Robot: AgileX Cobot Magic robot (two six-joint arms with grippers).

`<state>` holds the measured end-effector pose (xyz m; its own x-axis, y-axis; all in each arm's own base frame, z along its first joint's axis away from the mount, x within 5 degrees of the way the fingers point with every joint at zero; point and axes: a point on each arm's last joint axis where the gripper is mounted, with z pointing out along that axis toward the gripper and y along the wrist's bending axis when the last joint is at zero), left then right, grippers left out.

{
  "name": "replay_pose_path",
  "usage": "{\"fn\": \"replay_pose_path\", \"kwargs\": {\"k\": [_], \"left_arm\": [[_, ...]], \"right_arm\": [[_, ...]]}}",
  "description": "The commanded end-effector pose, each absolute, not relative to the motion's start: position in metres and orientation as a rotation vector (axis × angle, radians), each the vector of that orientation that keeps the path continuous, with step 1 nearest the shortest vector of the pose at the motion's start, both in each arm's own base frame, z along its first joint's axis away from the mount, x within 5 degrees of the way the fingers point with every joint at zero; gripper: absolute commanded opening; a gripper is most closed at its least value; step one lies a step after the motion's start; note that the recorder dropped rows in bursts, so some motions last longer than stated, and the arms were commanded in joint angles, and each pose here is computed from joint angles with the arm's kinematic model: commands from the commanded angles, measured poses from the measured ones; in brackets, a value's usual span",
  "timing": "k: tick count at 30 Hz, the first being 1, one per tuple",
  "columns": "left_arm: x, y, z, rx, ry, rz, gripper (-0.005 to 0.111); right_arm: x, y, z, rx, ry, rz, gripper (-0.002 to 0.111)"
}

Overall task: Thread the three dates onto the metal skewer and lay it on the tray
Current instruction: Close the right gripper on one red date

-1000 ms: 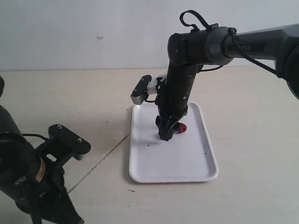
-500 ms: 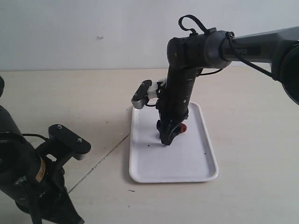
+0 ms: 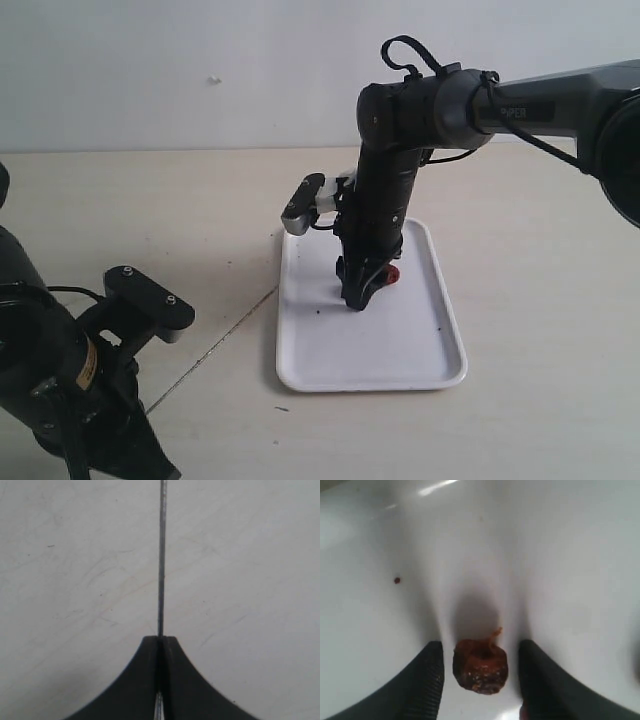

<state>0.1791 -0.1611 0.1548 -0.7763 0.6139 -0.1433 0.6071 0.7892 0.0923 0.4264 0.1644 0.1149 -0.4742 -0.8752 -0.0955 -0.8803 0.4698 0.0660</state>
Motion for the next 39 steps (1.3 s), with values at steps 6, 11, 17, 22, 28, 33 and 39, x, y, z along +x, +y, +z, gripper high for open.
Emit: {"fn": "replay_pose_path", "kwargs": {"k": [6, 11, 17, 22, 28, 33, 39], "left_arm": [[0.1781, -0.1619, 0.1538, 0.969, 2.809, 0.050, 0.000], [0.1781, -0.1619, 0.1538, 0.969, 2.809, 0.050, 0.000], [0.1781, -0.1619, 0.1538, 0.969, 2.809, 0.050, 0.000], [0.1781, -0.1619, 0.1538, 0.969, 2.809, 0.050, 0.000], [0.1781, -0.1619, 0.1538, 0.969, 2.809, 0.050, 0.000], [0.1779, -0.1618, 0.1538, 0.969, 2.811, 0.052, 0.000], [0.1779, -0.1618, 0.1538, 0.969, 2.811, 0.052, 0.000]], "right_arm": [[0.4260, 0.1668, 0.1128, -1.554, 2.673, 0.184, 0.038], [0.4258, 0.1662, 0.1128, -1.541, 2.688, 0.179, 0.033], [0.4246, 0.1651, 0.1127, -1.556, 2.699, 0.174, 0.032], [0.4244, 0.1645, 0.1126, -1.566, 2.700, 0.167, 0.031], [0.4243, 0.1645, 0.1126, -1.570, 2.700, 0.167, 0.026], [0.4226, 0.1639, 0.1127, -1.581, 2.715, 0.175, 0.022], [0.4226, 0.1638, 0.1126, -1.579, 2.716, 0.173, 0.021]]}}
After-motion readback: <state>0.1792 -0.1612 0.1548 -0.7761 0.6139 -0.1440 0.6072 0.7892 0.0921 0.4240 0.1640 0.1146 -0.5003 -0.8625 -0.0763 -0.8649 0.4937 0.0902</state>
